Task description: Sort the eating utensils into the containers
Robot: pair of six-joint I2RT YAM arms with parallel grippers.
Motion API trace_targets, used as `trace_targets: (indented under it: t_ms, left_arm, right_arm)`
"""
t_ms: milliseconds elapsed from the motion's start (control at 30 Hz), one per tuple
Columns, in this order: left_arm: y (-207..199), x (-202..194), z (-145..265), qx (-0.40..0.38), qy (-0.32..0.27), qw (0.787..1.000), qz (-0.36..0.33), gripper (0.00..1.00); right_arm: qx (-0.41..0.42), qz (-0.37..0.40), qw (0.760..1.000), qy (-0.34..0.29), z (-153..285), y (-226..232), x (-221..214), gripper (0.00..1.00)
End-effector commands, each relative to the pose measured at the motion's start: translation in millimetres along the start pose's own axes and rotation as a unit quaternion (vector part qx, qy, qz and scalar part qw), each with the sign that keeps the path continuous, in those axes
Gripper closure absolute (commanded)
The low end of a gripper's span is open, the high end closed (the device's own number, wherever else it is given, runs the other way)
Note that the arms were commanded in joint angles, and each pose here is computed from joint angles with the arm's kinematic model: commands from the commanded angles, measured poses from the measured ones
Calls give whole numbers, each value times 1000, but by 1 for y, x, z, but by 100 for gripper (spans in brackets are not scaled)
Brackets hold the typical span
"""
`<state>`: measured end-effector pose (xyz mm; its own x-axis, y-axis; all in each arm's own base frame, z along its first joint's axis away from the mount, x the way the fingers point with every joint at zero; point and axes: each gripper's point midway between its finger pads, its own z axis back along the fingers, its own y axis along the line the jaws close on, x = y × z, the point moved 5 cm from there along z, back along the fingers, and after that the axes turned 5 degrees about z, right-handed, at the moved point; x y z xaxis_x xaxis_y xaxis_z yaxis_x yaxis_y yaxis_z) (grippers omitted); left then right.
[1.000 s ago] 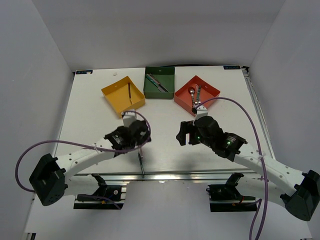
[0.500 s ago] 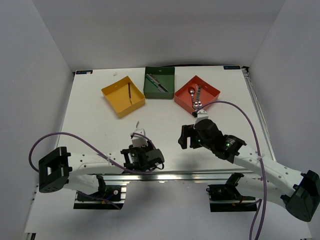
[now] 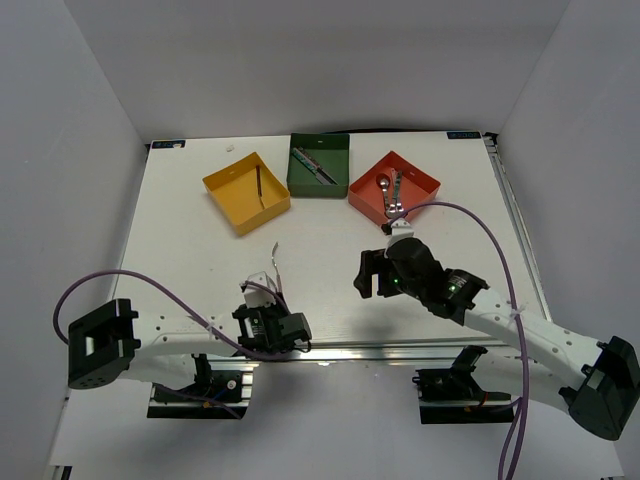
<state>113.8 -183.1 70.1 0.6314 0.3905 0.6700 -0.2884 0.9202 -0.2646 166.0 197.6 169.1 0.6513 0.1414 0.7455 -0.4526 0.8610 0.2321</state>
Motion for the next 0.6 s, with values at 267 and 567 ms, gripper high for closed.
trace_targets:
  t_ms: [267,567]
  left_arm:
    - [-1,-11,-12,-7,-5,1000,20,45]
    - [18,-21,-18,33,6,999,-7,69]
  right_arm:
    - [22,5,1000,-15,-6,8,4,17]
    - [29,-2,999,-30,-3,6,1,17]
